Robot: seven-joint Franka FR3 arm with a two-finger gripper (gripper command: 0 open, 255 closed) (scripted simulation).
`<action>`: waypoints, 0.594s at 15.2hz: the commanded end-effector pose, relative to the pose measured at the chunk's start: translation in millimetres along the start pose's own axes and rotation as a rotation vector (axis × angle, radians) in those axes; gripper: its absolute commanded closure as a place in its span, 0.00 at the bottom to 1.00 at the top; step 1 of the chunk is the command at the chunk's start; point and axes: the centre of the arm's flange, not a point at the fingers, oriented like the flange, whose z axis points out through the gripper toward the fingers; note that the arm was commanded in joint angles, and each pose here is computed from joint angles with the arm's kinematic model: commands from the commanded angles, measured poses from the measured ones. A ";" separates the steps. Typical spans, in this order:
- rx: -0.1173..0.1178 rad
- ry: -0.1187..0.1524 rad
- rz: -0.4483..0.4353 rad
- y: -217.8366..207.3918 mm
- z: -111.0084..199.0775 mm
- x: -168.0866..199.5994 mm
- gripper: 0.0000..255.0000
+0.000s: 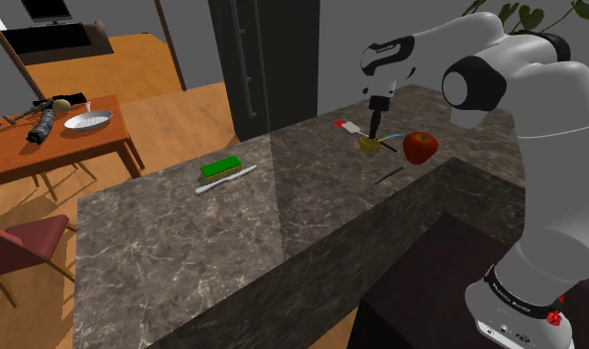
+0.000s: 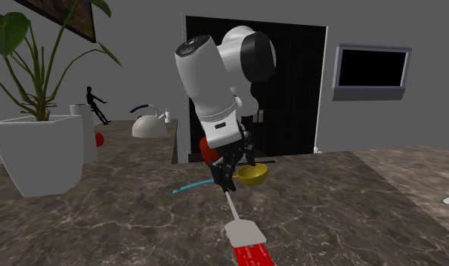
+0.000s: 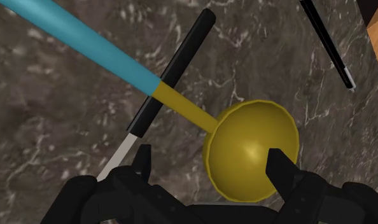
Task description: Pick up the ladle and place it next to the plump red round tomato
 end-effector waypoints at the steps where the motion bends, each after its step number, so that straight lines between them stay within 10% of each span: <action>1: 0.000 0.000 0.000 0.0 0.5 0.0 0.00; 4: 0.000 0.000 0.000 0.0 0.5 0.1 0.00; 5: 0.000 0.000 0.000 0.0 0.5 0.1 1.00; 9: 0.000 0.000 0.000 0.0 0.5 0.1 1.00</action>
